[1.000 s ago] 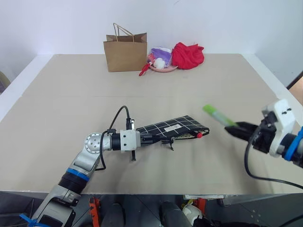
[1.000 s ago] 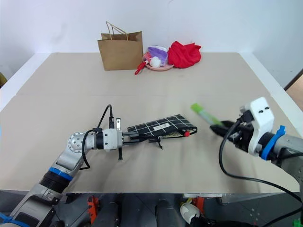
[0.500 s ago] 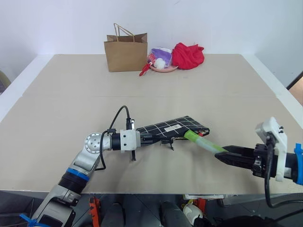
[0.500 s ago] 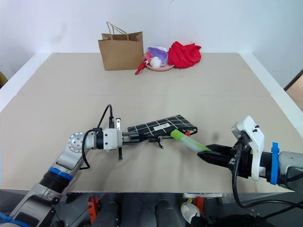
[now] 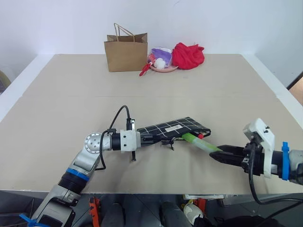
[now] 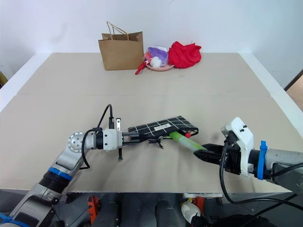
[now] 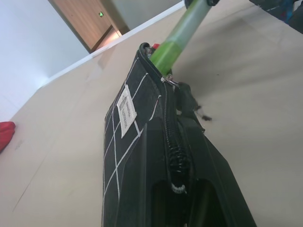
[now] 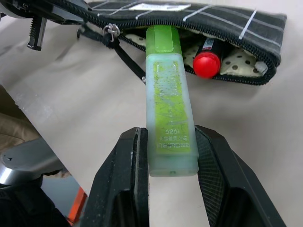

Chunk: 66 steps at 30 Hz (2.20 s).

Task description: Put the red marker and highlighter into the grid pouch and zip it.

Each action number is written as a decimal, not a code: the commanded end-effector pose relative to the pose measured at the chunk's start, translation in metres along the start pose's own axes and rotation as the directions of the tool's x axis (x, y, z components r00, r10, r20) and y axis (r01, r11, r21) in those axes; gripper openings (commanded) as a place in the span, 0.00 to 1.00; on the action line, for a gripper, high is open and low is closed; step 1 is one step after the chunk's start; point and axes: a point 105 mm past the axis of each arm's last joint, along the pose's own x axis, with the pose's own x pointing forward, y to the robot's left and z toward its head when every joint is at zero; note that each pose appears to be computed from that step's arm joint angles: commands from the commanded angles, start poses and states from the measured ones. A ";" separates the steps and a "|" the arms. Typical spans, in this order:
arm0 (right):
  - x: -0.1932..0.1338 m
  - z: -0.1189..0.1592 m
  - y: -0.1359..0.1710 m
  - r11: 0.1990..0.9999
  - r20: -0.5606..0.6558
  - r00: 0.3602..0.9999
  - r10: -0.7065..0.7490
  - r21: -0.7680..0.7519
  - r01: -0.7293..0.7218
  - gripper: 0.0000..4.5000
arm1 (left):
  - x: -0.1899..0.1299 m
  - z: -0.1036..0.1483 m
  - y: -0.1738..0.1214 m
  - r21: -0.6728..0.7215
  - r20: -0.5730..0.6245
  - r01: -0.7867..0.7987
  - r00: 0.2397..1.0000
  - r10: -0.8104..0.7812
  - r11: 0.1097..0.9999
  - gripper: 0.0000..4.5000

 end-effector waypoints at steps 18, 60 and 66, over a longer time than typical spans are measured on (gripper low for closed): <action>0.035 0.026 -0.020 0.994 -0.026 0.994 -0.111 0.008 0.111 0.33 | 0.007 0.011 -0.001 0.029 0.045 -0.007 0.999 0.005 1.000 0.00; 0.095 0.012 0.023 0.992 0.140 0.988 0.065 0.099 -0.079 0.92 | 0.007 0.016 0.007 0.005 0.058 -0.057 0.997 0.056 0.998 0.00; 0.103 0.019 0.017 0.992 0.202 0.979 -0.004 0.126 -0.022 0.54 | 0.007 0.015 0.008 0.004 0.052 -0.068 0.996 0.067 0.998 0.00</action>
